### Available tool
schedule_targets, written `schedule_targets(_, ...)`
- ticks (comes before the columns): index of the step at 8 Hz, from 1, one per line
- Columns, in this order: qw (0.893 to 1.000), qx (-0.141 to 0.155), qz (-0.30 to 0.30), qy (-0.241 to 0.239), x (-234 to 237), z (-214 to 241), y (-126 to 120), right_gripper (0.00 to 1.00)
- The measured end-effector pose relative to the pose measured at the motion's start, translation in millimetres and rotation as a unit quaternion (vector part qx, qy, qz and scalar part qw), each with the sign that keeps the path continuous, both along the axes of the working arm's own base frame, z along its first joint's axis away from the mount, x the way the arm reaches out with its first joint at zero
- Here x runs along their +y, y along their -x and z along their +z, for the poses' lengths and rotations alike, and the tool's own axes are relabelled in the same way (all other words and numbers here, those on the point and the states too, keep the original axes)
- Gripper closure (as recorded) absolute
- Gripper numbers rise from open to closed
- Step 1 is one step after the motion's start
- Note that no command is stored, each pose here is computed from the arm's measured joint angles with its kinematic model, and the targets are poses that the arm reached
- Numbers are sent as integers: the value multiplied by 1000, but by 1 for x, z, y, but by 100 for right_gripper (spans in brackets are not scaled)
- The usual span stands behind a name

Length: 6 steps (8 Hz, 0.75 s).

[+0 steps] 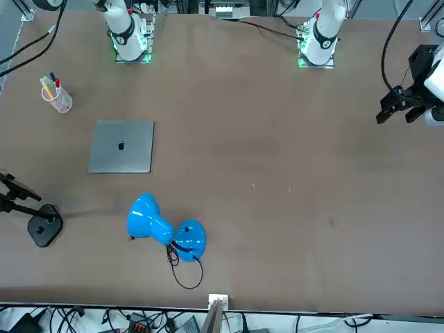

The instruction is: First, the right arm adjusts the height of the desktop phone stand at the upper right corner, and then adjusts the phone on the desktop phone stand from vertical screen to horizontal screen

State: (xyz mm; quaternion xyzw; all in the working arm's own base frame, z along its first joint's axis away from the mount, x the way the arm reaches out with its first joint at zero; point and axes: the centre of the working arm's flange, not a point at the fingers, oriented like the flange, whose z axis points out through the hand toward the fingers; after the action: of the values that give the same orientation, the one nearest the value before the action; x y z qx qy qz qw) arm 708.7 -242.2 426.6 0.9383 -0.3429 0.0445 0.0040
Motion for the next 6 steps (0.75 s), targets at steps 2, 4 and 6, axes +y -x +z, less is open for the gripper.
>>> schedule_targets(2,1000,2,0,1,-1,-12,-3,70)
schedule_targets(4,1000,4,-1,2,-2,-23,-5,70)
schedule_targets(6,1000,3,-2,3,-2,-31,-8,70)
